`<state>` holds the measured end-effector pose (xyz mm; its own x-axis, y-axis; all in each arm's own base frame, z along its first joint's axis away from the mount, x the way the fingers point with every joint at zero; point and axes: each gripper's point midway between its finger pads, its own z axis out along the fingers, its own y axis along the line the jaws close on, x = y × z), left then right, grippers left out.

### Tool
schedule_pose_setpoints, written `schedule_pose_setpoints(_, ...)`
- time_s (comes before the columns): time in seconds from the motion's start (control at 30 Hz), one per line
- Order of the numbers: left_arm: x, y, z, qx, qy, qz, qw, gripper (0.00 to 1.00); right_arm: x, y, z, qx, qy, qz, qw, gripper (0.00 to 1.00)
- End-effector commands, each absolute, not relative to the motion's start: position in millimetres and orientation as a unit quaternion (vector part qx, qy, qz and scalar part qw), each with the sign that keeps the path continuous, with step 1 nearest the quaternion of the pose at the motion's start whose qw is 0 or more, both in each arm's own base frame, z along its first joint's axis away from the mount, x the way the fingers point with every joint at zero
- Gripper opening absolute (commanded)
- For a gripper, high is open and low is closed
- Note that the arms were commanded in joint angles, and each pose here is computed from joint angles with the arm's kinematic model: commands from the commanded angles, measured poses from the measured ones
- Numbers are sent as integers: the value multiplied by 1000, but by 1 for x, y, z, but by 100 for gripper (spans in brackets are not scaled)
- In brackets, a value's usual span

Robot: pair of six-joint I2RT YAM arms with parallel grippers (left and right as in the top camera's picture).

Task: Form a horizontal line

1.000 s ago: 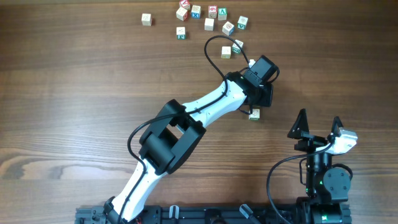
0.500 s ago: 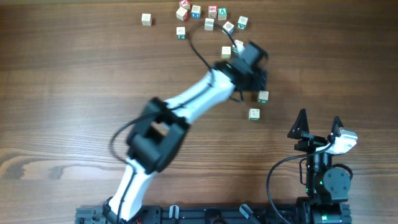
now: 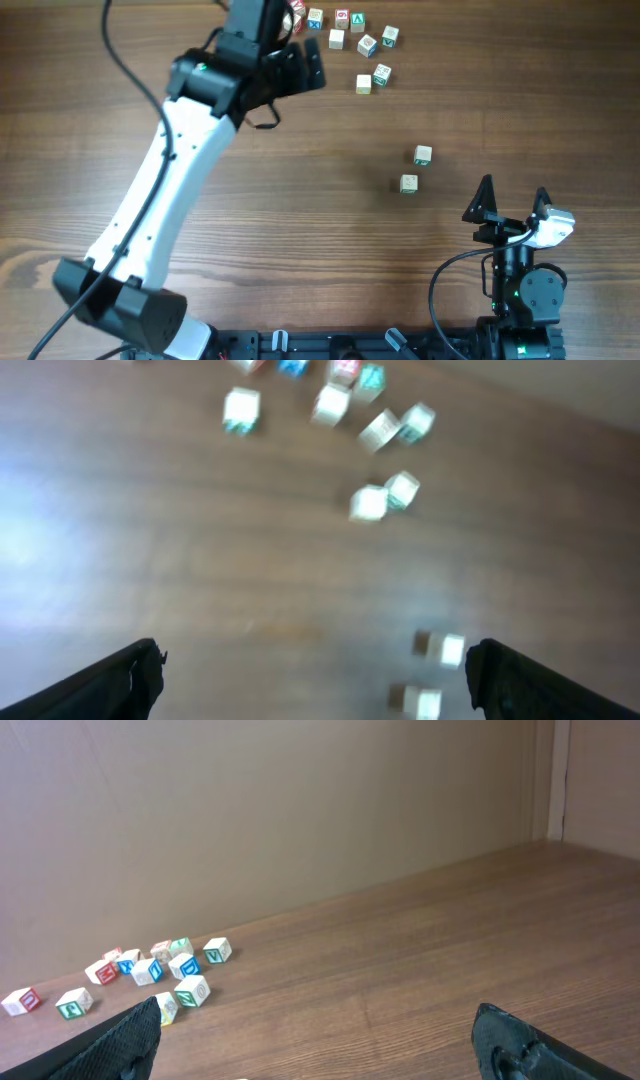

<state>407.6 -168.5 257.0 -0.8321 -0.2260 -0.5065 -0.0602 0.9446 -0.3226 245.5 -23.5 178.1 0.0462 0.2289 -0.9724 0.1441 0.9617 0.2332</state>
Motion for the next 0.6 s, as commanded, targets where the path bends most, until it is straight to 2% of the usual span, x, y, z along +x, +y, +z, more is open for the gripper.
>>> schedule_pose_setpoints(0.0,394,-143,242,-86,960,-111,242,100,246,-20,179,132,690,38,711,100)
schedule_pose_setpoints(0.17,370,-136,211,-90,976,-93,173,100,246,-20,179,132,690,38,711,100)
schedule_pose_setpoints(0.37,323,-189,146,-48,982,-173,62,100,246,-22,179,134,689,32,711,100)
schedule_pose_setpoints(0.57,284,-234,77,-13,982,-184,45,100,244,-29,180,152,684,22,713,100)
